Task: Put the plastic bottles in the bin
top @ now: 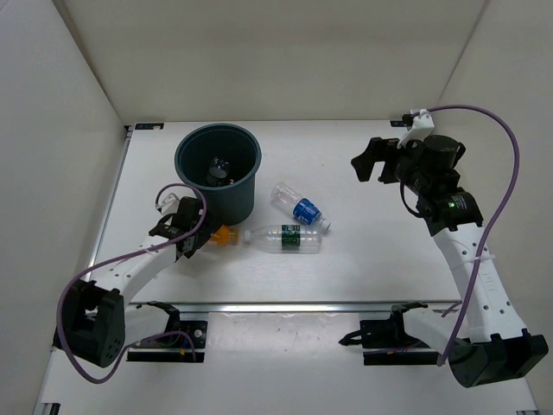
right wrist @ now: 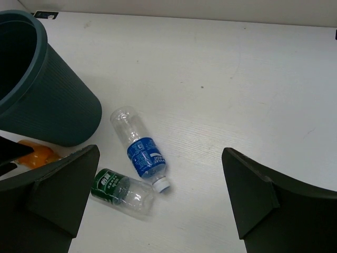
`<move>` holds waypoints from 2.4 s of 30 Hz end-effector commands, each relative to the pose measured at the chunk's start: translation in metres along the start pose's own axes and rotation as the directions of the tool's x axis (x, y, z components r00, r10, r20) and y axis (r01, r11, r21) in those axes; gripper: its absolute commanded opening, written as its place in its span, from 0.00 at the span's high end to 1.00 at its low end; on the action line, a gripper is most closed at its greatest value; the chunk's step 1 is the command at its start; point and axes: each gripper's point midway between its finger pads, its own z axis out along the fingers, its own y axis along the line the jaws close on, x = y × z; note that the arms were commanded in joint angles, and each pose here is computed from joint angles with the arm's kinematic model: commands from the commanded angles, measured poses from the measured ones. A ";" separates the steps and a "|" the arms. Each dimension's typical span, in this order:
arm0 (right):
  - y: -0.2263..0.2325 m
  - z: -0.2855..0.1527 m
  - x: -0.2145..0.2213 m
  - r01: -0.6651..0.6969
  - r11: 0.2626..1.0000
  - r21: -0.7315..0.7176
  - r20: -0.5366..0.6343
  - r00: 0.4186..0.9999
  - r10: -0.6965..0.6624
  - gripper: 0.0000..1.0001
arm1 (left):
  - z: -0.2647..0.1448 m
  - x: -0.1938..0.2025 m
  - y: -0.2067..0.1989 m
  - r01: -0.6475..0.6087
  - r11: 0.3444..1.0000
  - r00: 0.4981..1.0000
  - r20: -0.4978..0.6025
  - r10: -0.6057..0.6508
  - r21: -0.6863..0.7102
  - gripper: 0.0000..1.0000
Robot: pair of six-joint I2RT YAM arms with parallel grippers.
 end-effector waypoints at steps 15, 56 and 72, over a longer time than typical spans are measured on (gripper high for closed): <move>-0.016 -0.020 -0.008 0.021 0.997 0.080 0.031 0.999 -0.024 0.01 | 0.018 0.013 0.035 0.072 0.992 0.997 0.032 -0.069 -0.099 0.02; -0.013 -0.018 0.028 0.007 0.998 0.061 -0.041 0.999 -0.005 0.01 | -0.039 0.087 0.005 -0.694 0.663 0.658 -0.125 0.742 0.281 0.01; -0.005 -0.015 0.035 -0.004 1.000 -0.012 -0.032 0.999 0.003 0.01 | -0.133 0.048 -0.098 -0.721 0.458 0.618 0.184 0.764 0.520 0.36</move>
